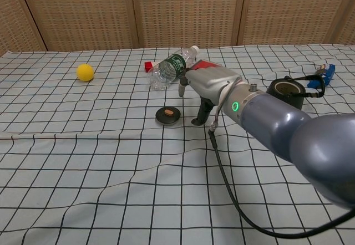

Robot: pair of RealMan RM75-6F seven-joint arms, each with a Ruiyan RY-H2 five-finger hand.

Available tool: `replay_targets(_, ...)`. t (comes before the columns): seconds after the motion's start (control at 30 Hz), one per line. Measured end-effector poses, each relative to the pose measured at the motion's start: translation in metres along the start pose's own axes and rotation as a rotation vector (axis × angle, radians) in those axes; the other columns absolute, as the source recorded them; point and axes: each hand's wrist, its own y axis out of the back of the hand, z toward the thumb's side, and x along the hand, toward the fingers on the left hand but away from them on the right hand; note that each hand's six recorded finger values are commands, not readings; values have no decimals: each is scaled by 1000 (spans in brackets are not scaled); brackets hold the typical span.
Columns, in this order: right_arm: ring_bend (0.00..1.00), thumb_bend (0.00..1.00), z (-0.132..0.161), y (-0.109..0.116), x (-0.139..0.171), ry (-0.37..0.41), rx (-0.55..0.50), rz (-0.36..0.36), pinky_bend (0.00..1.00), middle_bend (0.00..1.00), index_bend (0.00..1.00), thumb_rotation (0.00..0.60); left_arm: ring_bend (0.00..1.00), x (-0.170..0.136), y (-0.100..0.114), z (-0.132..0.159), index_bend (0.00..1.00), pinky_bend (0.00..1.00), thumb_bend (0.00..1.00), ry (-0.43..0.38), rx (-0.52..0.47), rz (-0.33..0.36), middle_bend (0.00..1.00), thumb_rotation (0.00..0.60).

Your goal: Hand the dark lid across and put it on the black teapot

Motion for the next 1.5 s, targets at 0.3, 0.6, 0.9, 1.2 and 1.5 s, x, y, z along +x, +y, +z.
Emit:
replay_targets(0.3, 0, 456, 13, -9, -16, 11, -13, 20, 14, 65, 291, 600, 0, 5, -4, -2, 90, 0, 74, 11, -8, -17, 0, 600)
replay_targets(0.6, 0, 458, 27, -16, -25, 31, -13, 33, 14, 65, 293, 600, 0, 7, -3, -4, 90, 0, 74, 17, -27, -20, 0, 600)
replay_targets(0.9, 0, 461, 40, -22, -35, 32, 48, 43, 10, 64, 288, 600, 0, 7, -3, -4, 90, 0, 74, 13, -43, -33, 0, 600)
replay_targets(1.2, 0, 491, 45, -28, -37, 23, 86, 55, 9, 65, 299, 600, 0, 7, -1, -5, 90, 0, 75, 11, -57, -40, 0, 600)
replay_targets(1.5, 0, 519, 47, -26, -36, 28, 96, 33, 9, 87, 368, 600, 0, 6, -2, -3, 90, 0, 74, 4, -60, -45, 0, 600)
